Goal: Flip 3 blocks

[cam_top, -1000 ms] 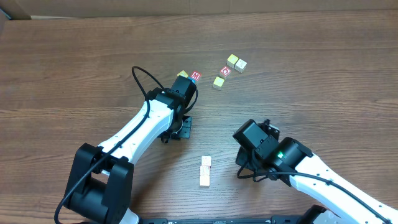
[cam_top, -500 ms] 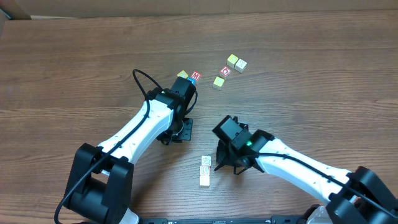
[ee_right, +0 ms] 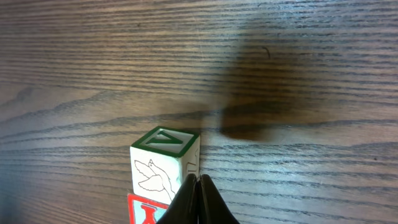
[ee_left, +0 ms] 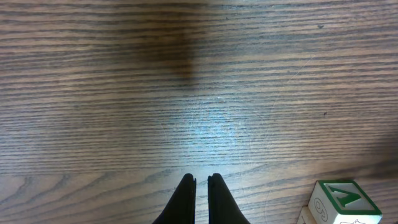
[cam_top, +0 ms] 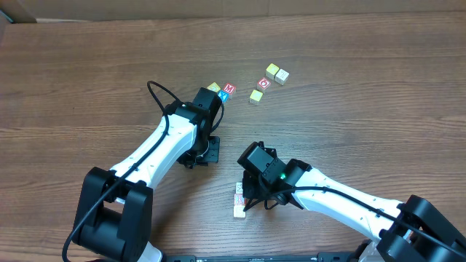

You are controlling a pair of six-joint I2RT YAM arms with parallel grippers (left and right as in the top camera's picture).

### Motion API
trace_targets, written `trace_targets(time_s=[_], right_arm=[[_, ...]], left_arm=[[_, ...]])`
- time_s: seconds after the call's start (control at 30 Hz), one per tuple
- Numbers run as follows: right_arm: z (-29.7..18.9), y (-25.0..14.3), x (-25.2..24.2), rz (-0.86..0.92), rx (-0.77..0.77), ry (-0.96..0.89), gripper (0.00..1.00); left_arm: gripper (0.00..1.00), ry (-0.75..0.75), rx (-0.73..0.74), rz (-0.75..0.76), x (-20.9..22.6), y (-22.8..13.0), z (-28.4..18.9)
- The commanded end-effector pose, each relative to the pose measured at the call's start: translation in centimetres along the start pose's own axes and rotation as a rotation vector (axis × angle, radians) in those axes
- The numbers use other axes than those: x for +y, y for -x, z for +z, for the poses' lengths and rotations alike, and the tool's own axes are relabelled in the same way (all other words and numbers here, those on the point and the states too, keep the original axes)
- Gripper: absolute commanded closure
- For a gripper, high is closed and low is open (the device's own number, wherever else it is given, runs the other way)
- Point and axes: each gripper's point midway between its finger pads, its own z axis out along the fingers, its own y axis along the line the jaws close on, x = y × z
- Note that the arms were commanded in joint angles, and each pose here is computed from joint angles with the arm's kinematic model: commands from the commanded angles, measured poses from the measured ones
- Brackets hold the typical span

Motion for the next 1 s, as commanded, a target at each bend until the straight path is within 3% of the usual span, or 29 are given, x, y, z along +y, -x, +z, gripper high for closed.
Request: trace_targets(time_s=[0.0, 0.97], right_arm=[[-0.1, 0.4, 0.6, 0.008, -0.01, 0.013, 0.96], [1.1, 0.8, 0.6, 0.016, -0.016, 0.007, 0.96]], left_arm=[[0.96, -0.008, -0.003, -0.026, -0.1, 0.3, -0.2], [0.96, -0.004, 0.009, -0.026, 0.0, 0.0, -0.2]])
